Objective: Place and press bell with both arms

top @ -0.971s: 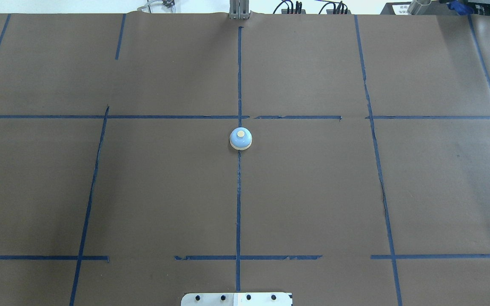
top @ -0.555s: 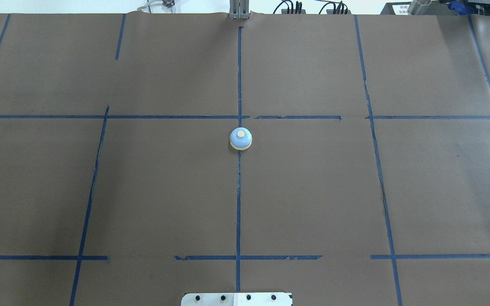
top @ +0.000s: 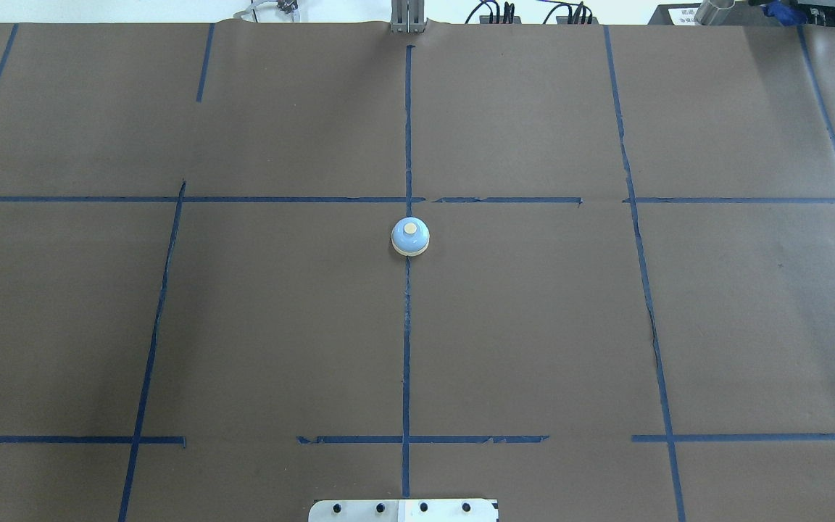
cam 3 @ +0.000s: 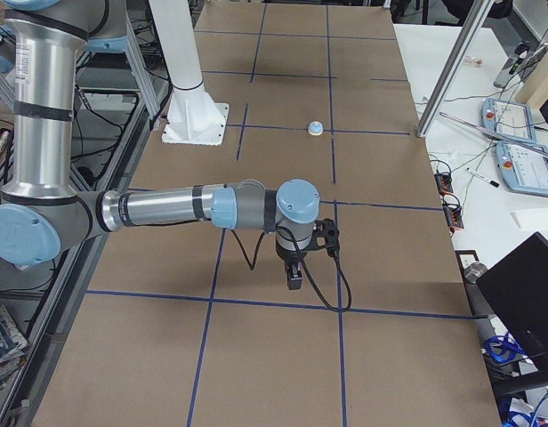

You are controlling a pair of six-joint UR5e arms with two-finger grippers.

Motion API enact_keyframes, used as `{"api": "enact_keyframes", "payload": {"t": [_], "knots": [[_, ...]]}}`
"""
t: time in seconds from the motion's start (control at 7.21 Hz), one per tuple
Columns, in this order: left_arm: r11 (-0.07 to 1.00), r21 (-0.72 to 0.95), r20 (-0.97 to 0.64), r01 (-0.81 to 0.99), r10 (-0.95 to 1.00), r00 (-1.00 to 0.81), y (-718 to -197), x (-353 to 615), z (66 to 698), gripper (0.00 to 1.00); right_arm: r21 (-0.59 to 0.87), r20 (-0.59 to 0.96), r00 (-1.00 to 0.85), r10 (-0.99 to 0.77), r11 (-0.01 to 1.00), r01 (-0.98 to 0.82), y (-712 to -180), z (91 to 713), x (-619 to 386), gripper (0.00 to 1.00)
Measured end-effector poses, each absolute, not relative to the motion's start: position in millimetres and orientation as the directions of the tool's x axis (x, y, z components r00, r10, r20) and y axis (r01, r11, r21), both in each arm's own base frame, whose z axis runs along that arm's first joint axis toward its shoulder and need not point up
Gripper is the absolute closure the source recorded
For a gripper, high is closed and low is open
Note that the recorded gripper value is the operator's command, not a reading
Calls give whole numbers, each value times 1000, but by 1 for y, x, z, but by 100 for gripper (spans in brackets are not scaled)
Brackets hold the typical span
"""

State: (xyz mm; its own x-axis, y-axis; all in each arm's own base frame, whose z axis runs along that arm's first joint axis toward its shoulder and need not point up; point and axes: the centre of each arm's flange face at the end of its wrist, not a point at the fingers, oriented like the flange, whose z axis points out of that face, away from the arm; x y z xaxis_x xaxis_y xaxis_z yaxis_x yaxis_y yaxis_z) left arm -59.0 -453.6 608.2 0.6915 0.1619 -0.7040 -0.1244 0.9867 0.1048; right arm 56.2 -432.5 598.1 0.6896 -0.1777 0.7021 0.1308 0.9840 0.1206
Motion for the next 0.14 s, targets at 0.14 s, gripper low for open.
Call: {"api": "enact_keyframes", "payload": {"t": [0.14], "knots": [[986, 113, -705, -124, 168, 689, -454, -59, 604, 0, 120, 702, 690, -177, 984, 131, -432, 598, 56, 0]]}}
